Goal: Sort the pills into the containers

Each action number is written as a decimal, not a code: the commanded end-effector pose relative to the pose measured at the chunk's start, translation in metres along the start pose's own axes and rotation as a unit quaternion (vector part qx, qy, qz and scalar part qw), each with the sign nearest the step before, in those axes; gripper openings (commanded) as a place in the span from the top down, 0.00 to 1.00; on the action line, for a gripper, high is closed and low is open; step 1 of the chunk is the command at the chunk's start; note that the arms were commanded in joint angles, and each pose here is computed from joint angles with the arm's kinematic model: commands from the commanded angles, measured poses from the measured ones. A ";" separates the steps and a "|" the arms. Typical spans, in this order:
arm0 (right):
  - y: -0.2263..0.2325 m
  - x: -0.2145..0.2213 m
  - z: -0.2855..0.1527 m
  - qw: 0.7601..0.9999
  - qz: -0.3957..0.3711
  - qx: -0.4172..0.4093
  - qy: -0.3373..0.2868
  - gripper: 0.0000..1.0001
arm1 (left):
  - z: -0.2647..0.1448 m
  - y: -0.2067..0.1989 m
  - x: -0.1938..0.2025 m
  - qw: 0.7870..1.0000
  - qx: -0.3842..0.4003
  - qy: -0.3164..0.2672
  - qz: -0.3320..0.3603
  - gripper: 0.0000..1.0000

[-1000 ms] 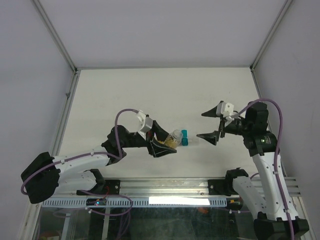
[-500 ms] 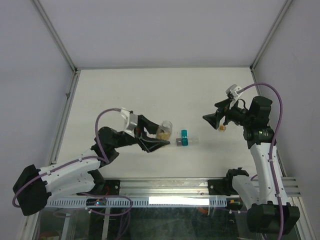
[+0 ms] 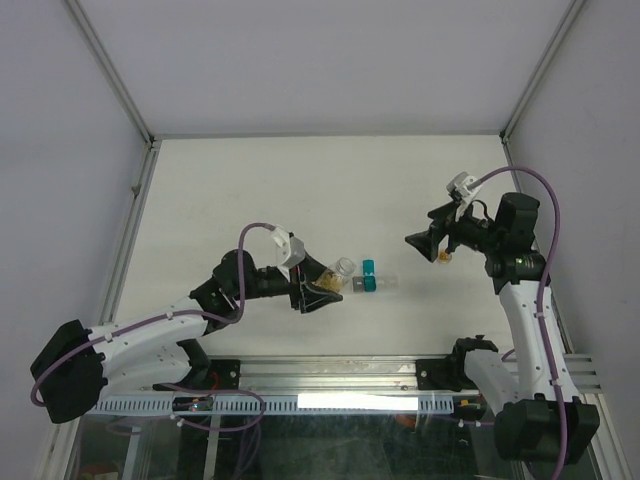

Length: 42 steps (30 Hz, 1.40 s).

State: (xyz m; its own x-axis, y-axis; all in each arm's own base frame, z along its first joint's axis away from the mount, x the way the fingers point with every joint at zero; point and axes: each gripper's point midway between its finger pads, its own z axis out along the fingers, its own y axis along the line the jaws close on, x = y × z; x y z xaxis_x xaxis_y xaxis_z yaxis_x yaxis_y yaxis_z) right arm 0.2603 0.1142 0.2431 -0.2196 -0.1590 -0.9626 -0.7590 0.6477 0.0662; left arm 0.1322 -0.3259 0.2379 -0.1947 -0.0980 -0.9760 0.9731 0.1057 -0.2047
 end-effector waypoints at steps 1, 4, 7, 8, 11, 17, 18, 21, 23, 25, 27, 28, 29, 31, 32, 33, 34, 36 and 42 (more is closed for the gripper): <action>0.002 0.010 0.000 0.999 -0.025 -0.031 0.032 0.08 | -0.001 0.026 0.031 0.995 -0.060 0.081 -0.003 1.00; -0.001 0.018 0.002 0.997 -0.023 -0.044 0.059 0.08 | 0.001 0.031 0.056 0.987 -0.082 0.141 -0.017 1.00; -0.005 0.023 0.006 0.996 -0.012 -0.048 0.077 0.08 | 0.005 0.035 0.079 0.976 -0.097 0.194 -0.006 1.00; -0.007 0.025 0.007 0.996 -0.009 -0.048 0.080 0.08 | 0.007 0.037 0.085 0.973 -0.100 0.209 0.001 1.00; -0.012 0.030 0.011 0.995 -0.003 -0.049 0.087 0.08 | 0.013 0.046 0.096 0.964 -0.103 0.242 0.018 1.00; -0.017 0.037 0.018 0.994 -0.003 -0.060 0.093 0.08 | 0.028 0.064 0.103 0.942 -0.084 0.318 0.071 1.00; -0.018 0.038 0.019 0.994 -0.005 -0.062 0.092 0.08 | 0.029 0.070 0.112 0.933 -0.086 0.341 0.072 1.00; -0.020 0.039 0.025 0.994 -0.012 -0.071 0.082 0.08 | 0.032 0.081 0.126 0.916 -0.087 0.384 0.078 1.00; -0.020 0.039 0.027 0.995 -0.017 -0.075 0.071 0.08 | 0.032 0.086 0.132 0.908 -0.087 0.402 0.082 1.00; -0.018 0.037 0.028 0.995 -0.017 -0.080 0.062 0.08 | 0.032 0.089 0.136 0.902 -0.085 0.414 0.089 1.00; -0.015 0.035 0.026 0.995 -0.015 -0.083 0.056 0.08 | 0.034 0.092 0.136 0.898 -0.083 0.421 0.095 1.00; -0.013 0.034 0.026 0.995 -0.015 -0.085 0.053 0.08 | 0.035 0.093 0.136 0.897 -0.081 0.424 0.097 1.00; -0.013 0.033 0.025 0.995 -0.015 -0.085 0.051 0.08 | 0.036 0.093 0.136 0.895 -0.079 0.428 0.097 1.00; -0.013 0.033 0.024 0.995 -0.013 -0.083 0.051 0.08 | 0.039 0.094 0.136 0.894 -0.072 0.432 0.098 1.00; -0.014 0.034 0.023 0.995 -0.009 -0.081 0.052 0.08 | 0.040 0.094 0.136 0.894 -0.069 0.432 0.098 1.00; -0.015 0.035 0.023 0.995 -0.005 -0.079 0.053 0.08 | 0.041 0.093 0.138 0.893 -0.065 0.435 0.097 1.00; -0.016 0.036 0.023 0.995 -0.001 -0.078 0.055 0.08 | 0.040 0.094 0.139 0.892 -0.063 0.438 0.097 1.00; -0.018 0.038 0.022 0.995 0.007 -0.078 0.056 0.08 | 0.038 0.095 0.140 0.890 -0.063 0.441 0.095 1.00; -0.020 0.039 0.020 0.996 0.009 -0.074 0.058 0.08 | 0.036 0.100 0.138 0.889 -0.065 0.444 0.094 1.00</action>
State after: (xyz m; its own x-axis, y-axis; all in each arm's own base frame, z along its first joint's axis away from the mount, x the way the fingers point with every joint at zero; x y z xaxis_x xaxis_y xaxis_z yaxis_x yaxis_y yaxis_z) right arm 0.2772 0.1087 0.1873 -0.3377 -0.2551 -0.9060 -0.8212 0.5503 0.1512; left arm 0.1947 -0.3546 0.0654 -0.1452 0.7746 -0.6155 0.9842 0.1767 -0.0098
